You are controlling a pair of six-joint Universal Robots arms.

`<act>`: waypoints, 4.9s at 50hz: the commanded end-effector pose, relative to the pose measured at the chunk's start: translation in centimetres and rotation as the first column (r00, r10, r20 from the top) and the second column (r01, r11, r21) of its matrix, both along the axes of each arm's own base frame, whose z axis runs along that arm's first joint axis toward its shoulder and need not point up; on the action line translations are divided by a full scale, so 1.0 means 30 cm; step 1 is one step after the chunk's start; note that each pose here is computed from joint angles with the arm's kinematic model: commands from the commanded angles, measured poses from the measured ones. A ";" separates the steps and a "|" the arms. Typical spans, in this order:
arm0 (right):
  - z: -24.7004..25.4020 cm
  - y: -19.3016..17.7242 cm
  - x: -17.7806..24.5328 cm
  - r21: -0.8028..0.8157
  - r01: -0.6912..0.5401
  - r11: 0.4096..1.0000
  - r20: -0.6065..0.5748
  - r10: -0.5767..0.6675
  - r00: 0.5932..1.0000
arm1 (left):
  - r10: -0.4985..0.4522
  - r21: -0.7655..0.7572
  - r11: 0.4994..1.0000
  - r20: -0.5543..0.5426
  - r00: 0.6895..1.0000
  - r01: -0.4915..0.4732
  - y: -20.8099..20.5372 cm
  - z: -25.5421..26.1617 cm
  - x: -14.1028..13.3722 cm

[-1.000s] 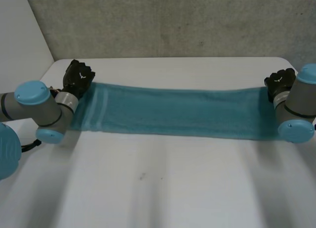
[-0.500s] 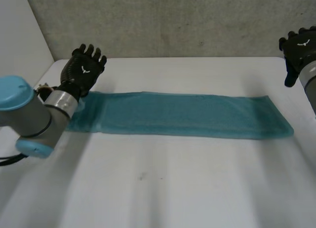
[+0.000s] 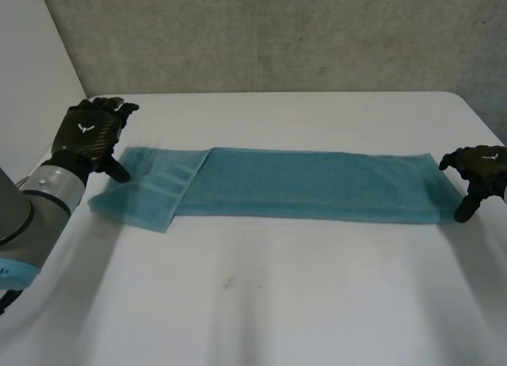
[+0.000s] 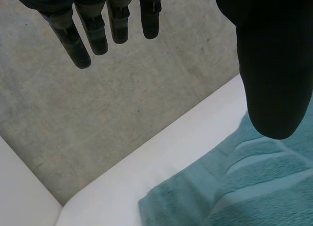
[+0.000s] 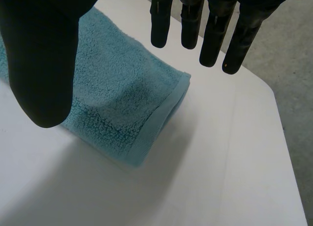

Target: Fold the laundry

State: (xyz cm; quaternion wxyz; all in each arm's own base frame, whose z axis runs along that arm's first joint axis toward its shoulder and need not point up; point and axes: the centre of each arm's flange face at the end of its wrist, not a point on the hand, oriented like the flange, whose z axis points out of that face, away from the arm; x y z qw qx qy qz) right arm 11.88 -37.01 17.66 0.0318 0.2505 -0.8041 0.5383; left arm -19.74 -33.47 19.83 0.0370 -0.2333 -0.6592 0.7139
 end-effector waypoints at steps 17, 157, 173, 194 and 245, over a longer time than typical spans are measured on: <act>-0.033 0.012 0.015 0.011 -0.011 1.000 -0.007 0.011 1.000 | 0.035 0.089 0.993 0.417 0.908 -0.079 -0.013 -0.207 0.138; -0.117 0.044 0.030 0.078 -0.035 0.996 -0.064 0.040 0.997 | -0.298 0.214 0.946 0.267 0.917 0.245 0.043 -0.237 -0.077; -0.124 0.045 0.030 0.084 -0.035 0.996 -0.063 0.040 0.997 | -0.229 0.125 0.972 0.339 0.913 0.198 -0.007 -0.298 -0.069; -0.139 0.055 0.036 0.096 -0.045 0.994 -0.096 0.054 0.994 | -0.205 0.107 0.978 0.344 0.917 0.178 -0.044 -0.320 -0.068; -0.152 0.072 0.058 0.117 -0.063 0.991 -0.094 0.075 0.993 | -0.043 -0.061 0.997 0.202 0.978 0.057 -0.306 -0.141 0.027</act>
